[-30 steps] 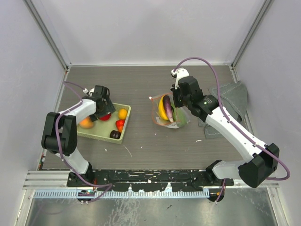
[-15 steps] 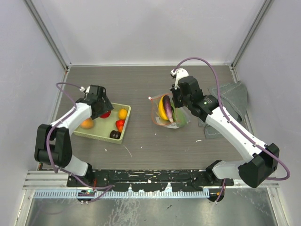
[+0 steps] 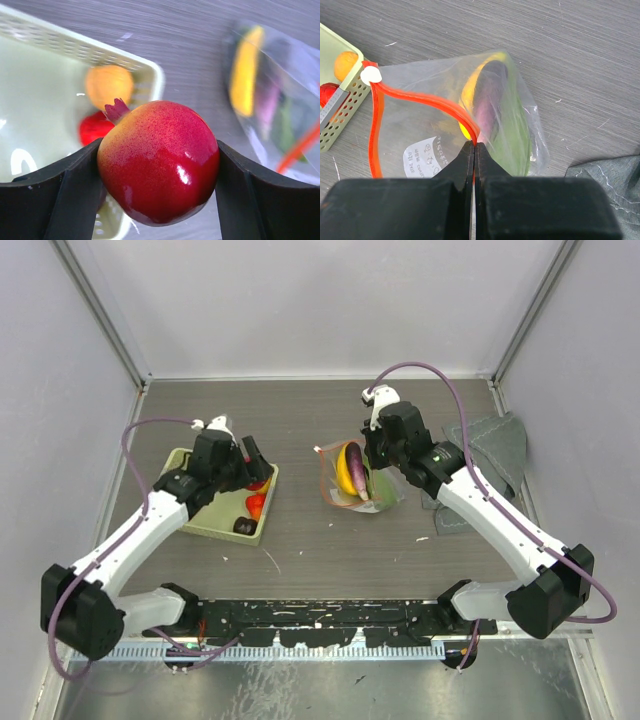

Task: Place the food in the zip-top bag and seal the zipper
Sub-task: Pick up the fake fruit from the bin, then place the fake fruit in the zipper food storage bag.

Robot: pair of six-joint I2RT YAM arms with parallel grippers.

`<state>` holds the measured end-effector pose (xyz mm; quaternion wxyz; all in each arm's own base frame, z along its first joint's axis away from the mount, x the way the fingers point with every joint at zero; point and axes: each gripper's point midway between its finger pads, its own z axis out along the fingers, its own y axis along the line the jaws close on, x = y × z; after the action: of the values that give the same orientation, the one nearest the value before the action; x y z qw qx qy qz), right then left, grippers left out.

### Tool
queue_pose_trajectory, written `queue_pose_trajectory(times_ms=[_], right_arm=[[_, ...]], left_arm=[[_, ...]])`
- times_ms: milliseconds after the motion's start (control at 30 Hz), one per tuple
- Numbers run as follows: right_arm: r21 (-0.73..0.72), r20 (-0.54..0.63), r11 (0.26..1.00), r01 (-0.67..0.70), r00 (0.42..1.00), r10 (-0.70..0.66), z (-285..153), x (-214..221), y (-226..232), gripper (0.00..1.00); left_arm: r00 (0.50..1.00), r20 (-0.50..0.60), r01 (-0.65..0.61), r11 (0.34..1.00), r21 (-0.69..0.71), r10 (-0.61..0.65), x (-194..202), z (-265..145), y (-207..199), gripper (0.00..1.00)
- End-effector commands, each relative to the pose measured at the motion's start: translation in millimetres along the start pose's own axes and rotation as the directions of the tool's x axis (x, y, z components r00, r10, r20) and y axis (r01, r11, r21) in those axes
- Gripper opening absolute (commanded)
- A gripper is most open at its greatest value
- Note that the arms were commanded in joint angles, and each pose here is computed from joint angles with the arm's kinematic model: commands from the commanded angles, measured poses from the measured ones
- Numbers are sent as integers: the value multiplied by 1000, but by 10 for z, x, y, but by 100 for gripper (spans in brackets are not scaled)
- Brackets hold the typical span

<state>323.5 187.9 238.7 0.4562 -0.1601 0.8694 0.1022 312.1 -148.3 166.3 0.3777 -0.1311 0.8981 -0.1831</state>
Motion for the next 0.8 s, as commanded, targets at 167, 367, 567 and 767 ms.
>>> queue_pose_trajectory(times_ms=[167, 367, 567, 767], right_arm=[[-59, 92, 998, -26, 995, 32, -136, -291, 97, 0], [-74, 90, 997, -32, 995, 38, -152, -291, 122, 0], [-86, 85, 996, -32, 996, 40, -172, -289, 142, 0], [-105, 79, 994, -33, 996, 41, -186, -287, 179, 0]], left_arm=[[983, 139, -165, 890, 425, 116, 39, -561, -1095, 52], [950, 236, -307, 766, 565, 206, 168, -794, -1594, 52], [911, 315, -409, 656, 634, 264, 324, -769, -1995, 52], [850, 384, -526, 550, 649, 360, 536, -554, -2313, 54]])
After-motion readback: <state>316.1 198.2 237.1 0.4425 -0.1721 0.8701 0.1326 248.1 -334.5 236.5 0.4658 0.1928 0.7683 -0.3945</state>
